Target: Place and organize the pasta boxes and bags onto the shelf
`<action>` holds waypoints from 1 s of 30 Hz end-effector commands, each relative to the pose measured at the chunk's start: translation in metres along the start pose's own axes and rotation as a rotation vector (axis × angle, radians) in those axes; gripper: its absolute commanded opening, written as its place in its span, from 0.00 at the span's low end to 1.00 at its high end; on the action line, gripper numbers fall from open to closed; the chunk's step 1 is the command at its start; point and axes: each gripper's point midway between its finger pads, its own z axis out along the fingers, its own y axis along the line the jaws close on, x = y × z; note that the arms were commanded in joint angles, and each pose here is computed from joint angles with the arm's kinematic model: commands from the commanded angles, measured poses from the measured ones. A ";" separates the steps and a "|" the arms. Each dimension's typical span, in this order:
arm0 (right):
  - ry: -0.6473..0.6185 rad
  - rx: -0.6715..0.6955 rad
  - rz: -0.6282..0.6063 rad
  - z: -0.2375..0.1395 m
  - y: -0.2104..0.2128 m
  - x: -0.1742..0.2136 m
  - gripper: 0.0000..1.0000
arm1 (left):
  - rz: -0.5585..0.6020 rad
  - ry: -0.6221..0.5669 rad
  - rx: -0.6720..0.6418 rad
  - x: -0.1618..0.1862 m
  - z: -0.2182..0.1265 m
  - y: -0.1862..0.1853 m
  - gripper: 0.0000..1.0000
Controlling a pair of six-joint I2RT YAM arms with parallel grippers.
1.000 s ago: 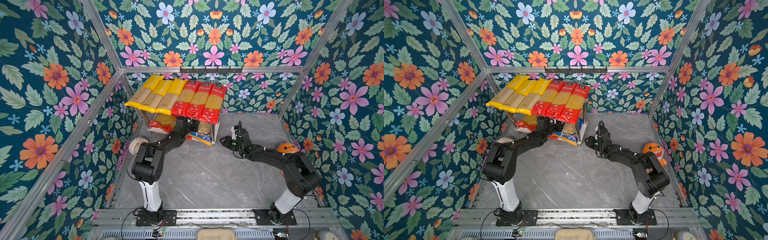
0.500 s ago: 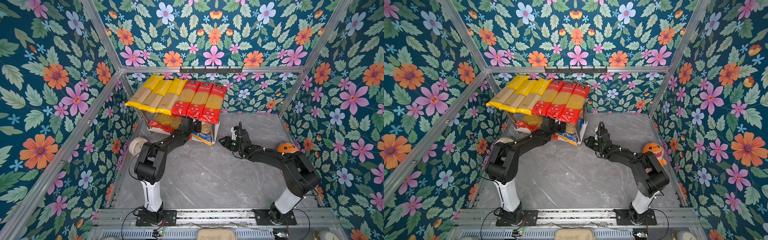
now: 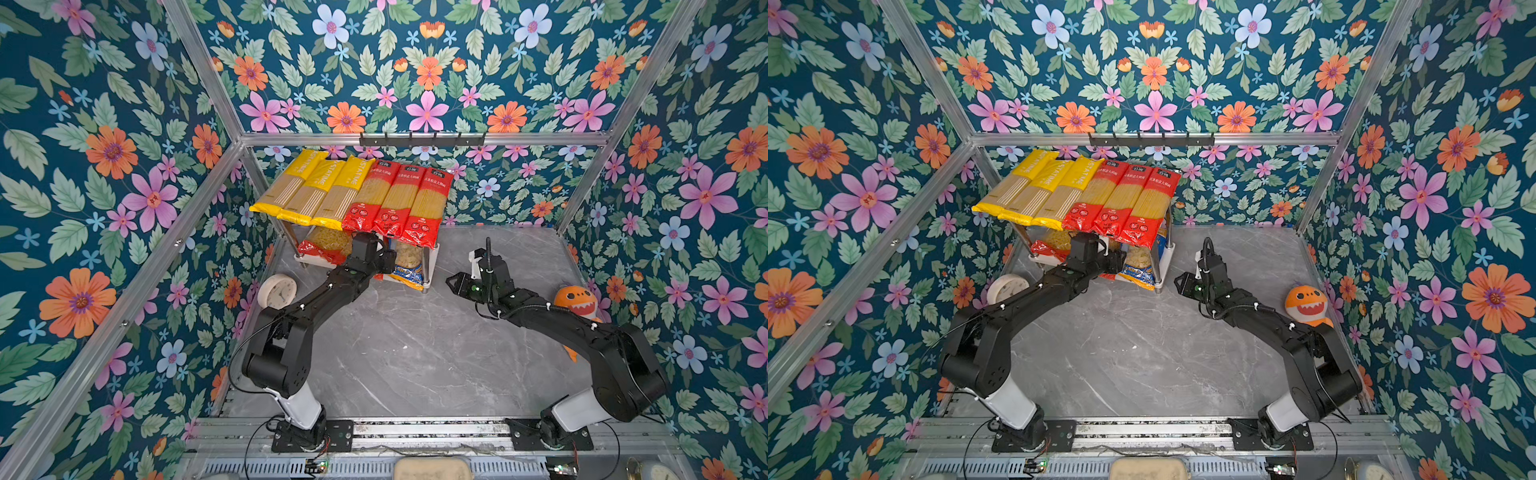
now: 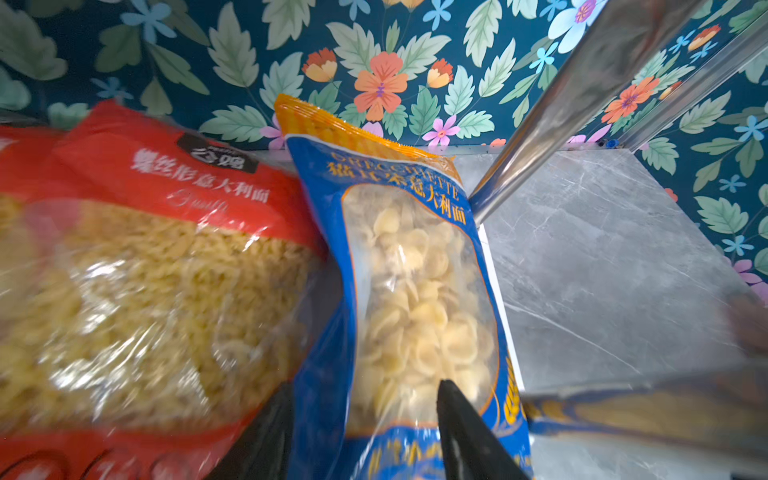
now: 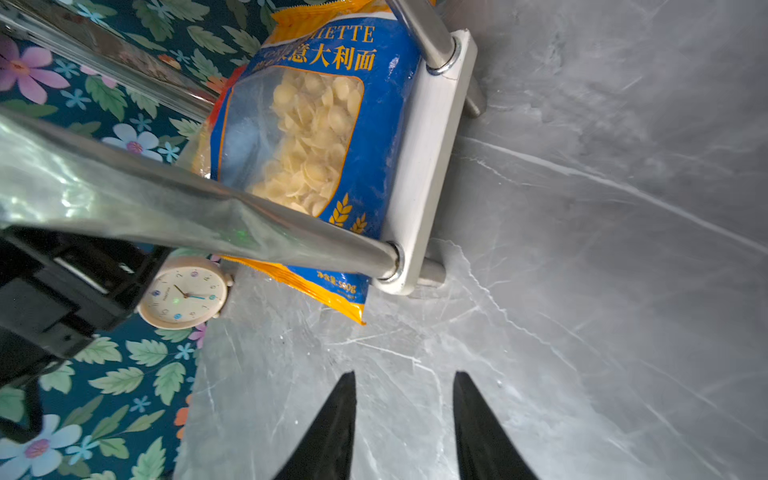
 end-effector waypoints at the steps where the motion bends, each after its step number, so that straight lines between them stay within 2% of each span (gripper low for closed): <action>1: 0.022 0.125 -0.110 -0.016 -0.023 0.008 0.40 | -0.051 0.020 -0.016 0.013 -0.016 0.005 0.57; 8: 0.028 0.263 -0.198 -0.048 -0.047 0.013 0.43 | -0.097 0.019 -0.034 0.044 -0.061 0.009 0.57; 12: 0.040 0.344 -0.210 -0.069 -0.062 0.021 0.58 | -0.086 0.011 -0.062 0.066 -0.090 0.015 0.57; 16: 0.023 0.375 -0.214 -0.086 -0.071 0.027 0.68 | -0.089 -0.026 -0.107 0.082 -0.115 0.026 0.58; 20: 0.010 0.401 -0.225 -0.099 -0.079 0.031 0.73 | -0.096 -0.073 -0.166 0.096 -0.136 0.041 0.59; 26: -0.012 0.472 -0.253 -0.112 -0.098 0.036 0.84 | -0.056 -0.157 -0.293 0.108 -0.158 0.061 0.66; 30: -0.105 0.537 -0.281 -0.123 -0.113 0.024 0.99 | -0.003 -0.279 -0.443 0.098 -0.174 0.086 0.71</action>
